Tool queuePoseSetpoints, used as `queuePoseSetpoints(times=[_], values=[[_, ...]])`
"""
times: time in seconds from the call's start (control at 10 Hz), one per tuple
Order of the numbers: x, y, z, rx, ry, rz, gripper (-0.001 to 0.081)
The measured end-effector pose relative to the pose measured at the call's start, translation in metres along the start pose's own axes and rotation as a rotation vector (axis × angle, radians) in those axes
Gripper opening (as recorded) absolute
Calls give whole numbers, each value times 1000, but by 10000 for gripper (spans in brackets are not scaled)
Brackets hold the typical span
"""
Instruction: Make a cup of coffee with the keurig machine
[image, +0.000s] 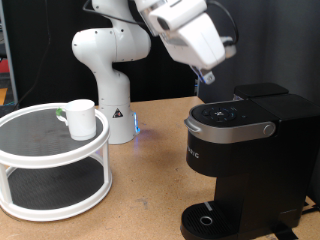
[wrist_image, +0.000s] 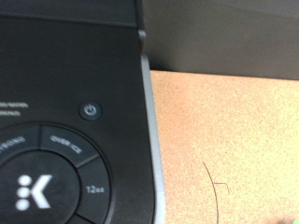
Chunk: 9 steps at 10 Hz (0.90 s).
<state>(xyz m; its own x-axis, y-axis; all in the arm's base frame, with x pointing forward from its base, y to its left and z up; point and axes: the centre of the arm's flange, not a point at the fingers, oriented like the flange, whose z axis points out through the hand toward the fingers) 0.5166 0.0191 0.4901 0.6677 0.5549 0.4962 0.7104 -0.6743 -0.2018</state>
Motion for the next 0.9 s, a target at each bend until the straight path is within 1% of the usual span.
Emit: queuePoseSetpoints(times=[0.2,0.3,0.4,0.5,0.6,0.7,0.8,0.9], values=[[4,-9,-20,18,-31,-33,2],[3,-10,-23,29,-50,-43,2],[3,-9,-22,19,-36,-35,2],[4,-7,-21,7,26,15,2],[0,-6,-19,14,81,76,2],[-9,-6,-20,32,106,128,2],[-21,-8,-23,60,98,151,2],[-33,-11,-28,89,68,154,2]])
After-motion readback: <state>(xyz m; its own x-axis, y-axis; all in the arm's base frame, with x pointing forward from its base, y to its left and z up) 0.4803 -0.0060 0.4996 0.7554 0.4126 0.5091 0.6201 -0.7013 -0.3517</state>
